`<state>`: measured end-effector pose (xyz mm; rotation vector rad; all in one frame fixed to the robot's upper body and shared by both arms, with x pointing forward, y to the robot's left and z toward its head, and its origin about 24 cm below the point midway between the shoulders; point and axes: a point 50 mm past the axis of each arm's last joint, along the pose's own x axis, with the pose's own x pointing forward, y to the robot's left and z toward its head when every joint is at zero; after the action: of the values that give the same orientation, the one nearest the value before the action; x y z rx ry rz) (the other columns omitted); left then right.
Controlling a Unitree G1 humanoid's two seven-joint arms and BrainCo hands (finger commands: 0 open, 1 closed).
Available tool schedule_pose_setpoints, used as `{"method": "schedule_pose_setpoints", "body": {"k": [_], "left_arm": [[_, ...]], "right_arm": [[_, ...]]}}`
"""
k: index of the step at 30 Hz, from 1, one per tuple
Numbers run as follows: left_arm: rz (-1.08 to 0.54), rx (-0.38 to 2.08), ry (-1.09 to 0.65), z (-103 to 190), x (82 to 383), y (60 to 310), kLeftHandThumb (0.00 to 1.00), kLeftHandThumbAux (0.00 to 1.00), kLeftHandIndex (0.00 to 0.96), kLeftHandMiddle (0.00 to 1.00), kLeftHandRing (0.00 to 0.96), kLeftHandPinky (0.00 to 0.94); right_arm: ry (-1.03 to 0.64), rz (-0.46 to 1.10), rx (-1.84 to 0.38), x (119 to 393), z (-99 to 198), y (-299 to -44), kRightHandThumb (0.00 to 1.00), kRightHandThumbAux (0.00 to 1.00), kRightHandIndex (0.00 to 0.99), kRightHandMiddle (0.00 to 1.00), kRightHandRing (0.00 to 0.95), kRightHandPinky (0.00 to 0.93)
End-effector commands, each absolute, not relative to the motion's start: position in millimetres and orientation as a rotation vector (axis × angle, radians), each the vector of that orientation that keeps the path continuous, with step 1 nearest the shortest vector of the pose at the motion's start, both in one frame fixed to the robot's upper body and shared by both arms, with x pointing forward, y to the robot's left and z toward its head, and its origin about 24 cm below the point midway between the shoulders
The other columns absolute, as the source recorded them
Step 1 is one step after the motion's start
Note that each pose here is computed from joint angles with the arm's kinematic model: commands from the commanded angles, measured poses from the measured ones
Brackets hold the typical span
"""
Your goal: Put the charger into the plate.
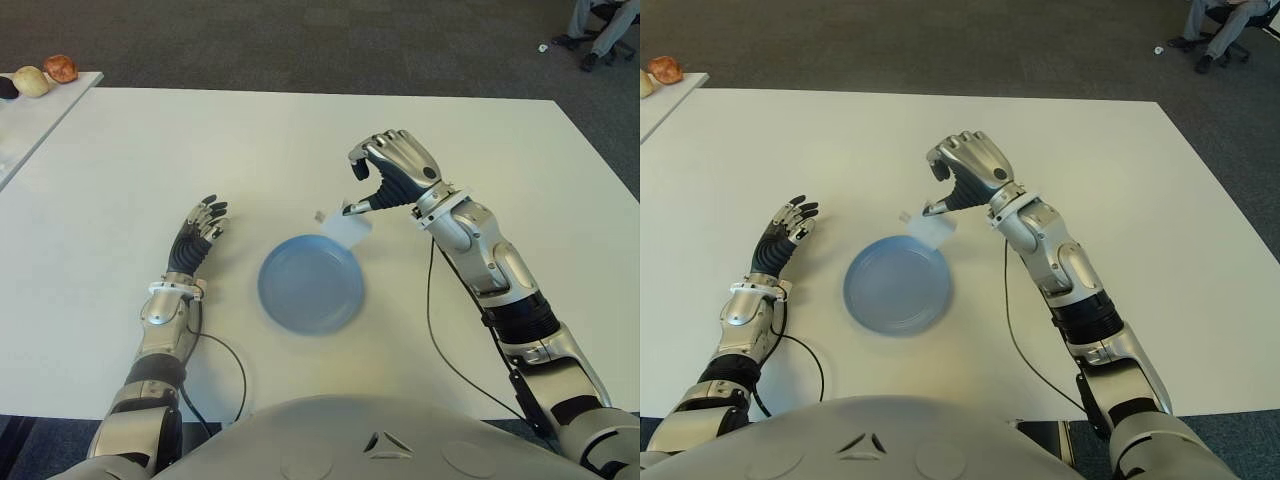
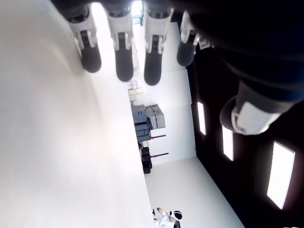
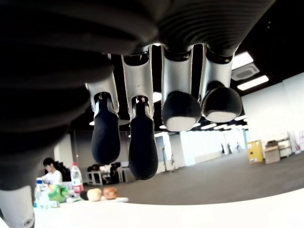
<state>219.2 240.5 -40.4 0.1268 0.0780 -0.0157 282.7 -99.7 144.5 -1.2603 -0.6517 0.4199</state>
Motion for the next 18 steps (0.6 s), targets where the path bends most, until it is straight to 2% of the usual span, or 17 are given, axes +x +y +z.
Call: {"method": "schedule_pose_setpoints", "body": {"k": [1,18], "left_arm": [[0.012,0.042,0.303,-79.2,190.5,229.6,0.000,0.548,0.080,0.148,0.129,0.109],[0.023,0.025,0.304,-79.0,190.9,226.4,0.000,0.564,0.040,0.094,0.078,0.080]], "right_arm": [[-0.608,0.469,-1.264,285.9,135.0,-88.4,0.998,0.642,0.867,0.889,0.880,0.875],[-0.551,0.560,-1.214,280.7,121.1,-70.3,0.996,0.633,0.861,0.890,0.882,0.874]]}}
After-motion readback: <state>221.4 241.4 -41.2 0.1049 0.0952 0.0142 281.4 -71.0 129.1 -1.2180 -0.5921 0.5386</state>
